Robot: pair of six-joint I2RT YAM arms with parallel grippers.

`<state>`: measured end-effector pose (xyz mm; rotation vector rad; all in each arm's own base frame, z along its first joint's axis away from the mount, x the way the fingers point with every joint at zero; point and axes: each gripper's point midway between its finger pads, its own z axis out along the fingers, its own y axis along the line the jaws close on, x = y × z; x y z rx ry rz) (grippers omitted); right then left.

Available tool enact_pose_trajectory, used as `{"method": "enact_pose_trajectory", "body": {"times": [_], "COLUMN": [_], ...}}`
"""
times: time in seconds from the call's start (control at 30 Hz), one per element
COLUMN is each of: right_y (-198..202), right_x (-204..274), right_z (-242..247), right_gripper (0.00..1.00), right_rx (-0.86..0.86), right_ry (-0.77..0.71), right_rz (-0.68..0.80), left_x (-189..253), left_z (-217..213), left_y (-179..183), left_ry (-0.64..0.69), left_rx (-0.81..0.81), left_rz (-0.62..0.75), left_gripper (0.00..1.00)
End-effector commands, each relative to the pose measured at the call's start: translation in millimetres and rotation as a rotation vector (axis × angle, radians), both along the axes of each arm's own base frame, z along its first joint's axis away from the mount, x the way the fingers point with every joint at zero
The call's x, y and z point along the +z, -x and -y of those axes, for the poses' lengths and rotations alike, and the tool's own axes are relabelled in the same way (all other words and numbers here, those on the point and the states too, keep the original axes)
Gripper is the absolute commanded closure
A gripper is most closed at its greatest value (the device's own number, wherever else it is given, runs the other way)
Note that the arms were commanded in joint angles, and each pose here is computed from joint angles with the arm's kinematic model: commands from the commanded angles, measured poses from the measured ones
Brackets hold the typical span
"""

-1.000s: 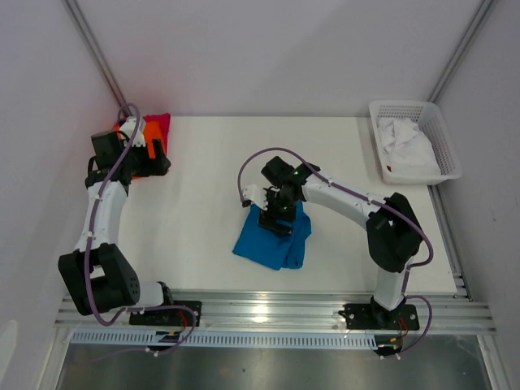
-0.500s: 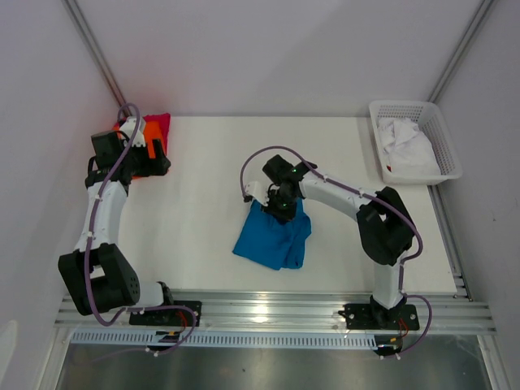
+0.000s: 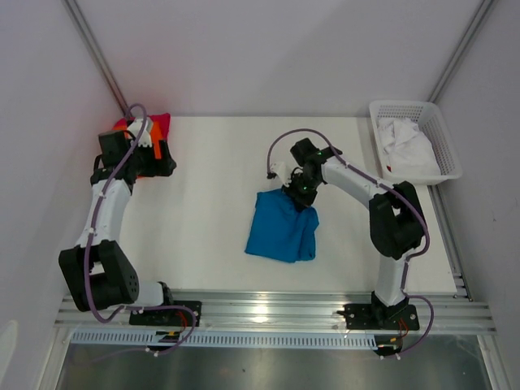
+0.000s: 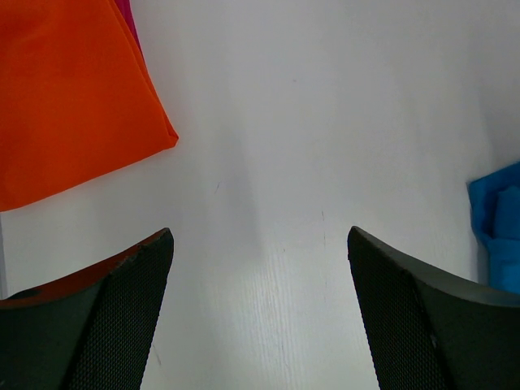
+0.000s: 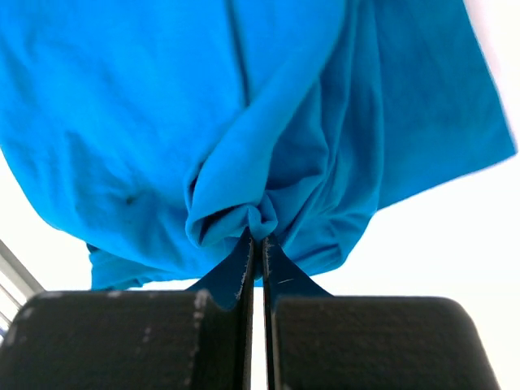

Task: Fold and stack the t-shirts
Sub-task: Fold the tshirt

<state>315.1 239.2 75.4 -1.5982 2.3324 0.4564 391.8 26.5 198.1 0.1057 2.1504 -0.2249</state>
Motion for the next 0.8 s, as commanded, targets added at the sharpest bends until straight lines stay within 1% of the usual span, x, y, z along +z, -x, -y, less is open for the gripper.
{"method": "enact_pose_trajectory", "body": {"times": [0.0, 0.27, 0.33, 0.37, 0.4, 0.43, 0.47, 0.5, 0.57, 0.6, 0.7, 0.77], "right_y": [-1, -7, -11, -14, -20, -30, -36, -47, -62, -71, -82, -86], "right_x": [14, -2, -12, -16, -23, -26, -27, -27, -22, -17, -2, 14], "right_z": [16, 45, 57, 63, 70, 86, 93, 100, 122, 126, 139, 142], "right_gripper": [1.00, 1.00, 1.00, 0.95, 0.76, 0.66, 0.56, 0.45, 0.37, 0.27, 0.25, 0.24], "right_rx": [-0.054, -0.127, -0.150, -0.166, -0.192, -0.229, -0.254, -0.287, -0.355, -0.379, -0.446, -0.481], "right_ry": [-0.027, 0.002, 0.041, 0.064, 0.085, 0.156, 0.188, 0.203, 0.287, 0.293, 0.325, 0.312], "right_rz": [0.004, -0.012, 0.005, 0.022, 0.056, 0.117, 0.158, 0.223, 0.318, 0.365, 0.465, 0.517], "left_x": [10, 9, 9, 8, 8, 8, 9, 7, 7, 8, 8, 8], "left_z": [5, 13, 13, 16, 15, 15, 15, 15, 16, 16, 19, 19], "left_y": [-9, -12, -12, -12, -11, -11, -12, -11, -11, -11, -11, -11], "left_ry": [-0.019, -0.025, -0.029, -0.032, -0.033, -0.034, -0.037, -0.036, -0.036, -0.037, -0.038, -0.044], "left_rx": [-0.027, -0.043, -0.042, -0.049, -0.047, -0.047, -0.047, -0.048, -0.050, -0.050, -0.055, -0.058], "left_rz": [0.034, 0.027, 0.026, 0.025, 0.022, 0.024, 0.027, 0.021, 0.022, 0.022, 0.022, 0.023], "left_gripper": [0.11, 0.10, 0.10, 0.10, 0.11, 0.10, 0.11, 0.11, 0.11, 0.10, 0.10, 0.10]}}
